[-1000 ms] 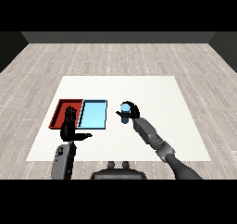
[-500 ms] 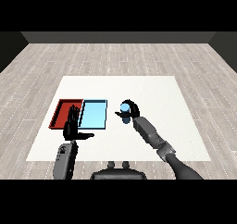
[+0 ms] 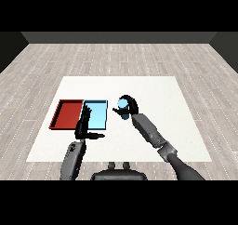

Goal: Pick the blue can and put it in the blue box

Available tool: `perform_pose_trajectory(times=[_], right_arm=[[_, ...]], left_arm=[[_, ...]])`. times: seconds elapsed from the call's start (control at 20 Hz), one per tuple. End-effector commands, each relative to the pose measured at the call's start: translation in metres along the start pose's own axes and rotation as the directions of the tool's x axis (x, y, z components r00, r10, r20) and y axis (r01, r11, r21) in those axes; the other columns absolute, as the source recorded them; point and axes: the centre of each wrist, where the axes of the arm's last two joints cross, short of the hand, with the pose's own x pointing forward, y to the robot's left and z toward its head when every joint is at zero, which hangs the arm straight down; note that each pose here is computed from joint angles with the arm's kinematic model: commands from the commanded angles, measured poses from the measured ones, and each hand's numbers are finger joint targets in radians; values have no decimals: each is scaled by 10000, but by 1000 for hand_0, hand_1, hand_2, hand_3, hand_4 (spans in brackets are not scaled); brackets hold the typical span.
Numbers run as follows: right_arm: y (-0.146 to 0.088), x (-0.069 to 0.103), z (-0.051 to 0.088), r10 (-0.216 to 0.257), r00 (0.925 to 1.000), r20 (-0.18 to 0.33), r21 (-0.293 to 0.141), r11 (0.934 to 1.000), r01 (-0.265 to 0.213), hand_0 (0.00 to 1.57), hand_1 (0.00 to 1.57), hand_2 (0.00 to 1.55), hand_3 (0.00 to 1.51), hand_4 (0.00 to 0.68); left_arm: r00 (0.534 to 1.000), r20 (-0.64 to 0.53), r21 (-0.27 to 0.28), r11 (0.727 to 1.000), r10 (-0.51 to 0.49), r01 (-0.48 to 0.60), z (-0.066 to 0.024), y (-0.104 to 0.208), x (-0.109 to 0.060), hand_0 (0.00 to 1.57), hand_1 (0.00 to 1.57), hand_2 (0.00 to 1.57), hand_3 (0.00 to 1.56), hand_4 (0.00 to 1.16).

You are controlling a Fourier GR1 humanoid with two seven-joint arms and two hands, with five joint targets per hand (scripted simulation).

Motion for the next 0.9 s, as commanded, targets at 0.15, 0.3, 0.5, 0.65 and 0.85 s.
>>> perform_pose_trajectory(times=[0.15, 0.3, 0.5, 0.65, 0.85], right_arm=[[-21, 233, 16, -117, 9959, 893, 286, 9995, 92, 1432, 1432, 1451, 1424, 661], [-122, 286, 300, -133, 9961, 877, 302, 9995, 107, 1432, 1432, 1451, 1424, 661], [-280, 485, 470, -35, 9939, 1102, 498, 9988, -20, 1429, 1429, 1451, 1423, 660], [-142, 447, 518, -230, 9932, 1138, 597, 9981, 162, 1424, 1424, 1425, 1403, 652], [-5, 441, 719, -258, 9942, 1040, 664, 9976, 190, 1423, 1423, 1438, 1409, 666]], left_arm=[[9971, -722, -639, 9975, 250, -296, -131, -180, -28, 0, 0, 0, 0, 0], [9970, -726, -638, 9975, 258, -304, -141, -191, -34, 0, 0, 0, 0, 0], [9968, -793, -806, 9966, 110, -174, -207, -401, -101, 0, 0, 0, 0, 0], [9959, -831, -1085, 9931, 358, -447, -405, -543, -119, 0, 0, 0, 0, 0], [9951, -987, -1209, 9925, 39, -158, -530, -500, -242, 0, 0, 0, 0, 0]])
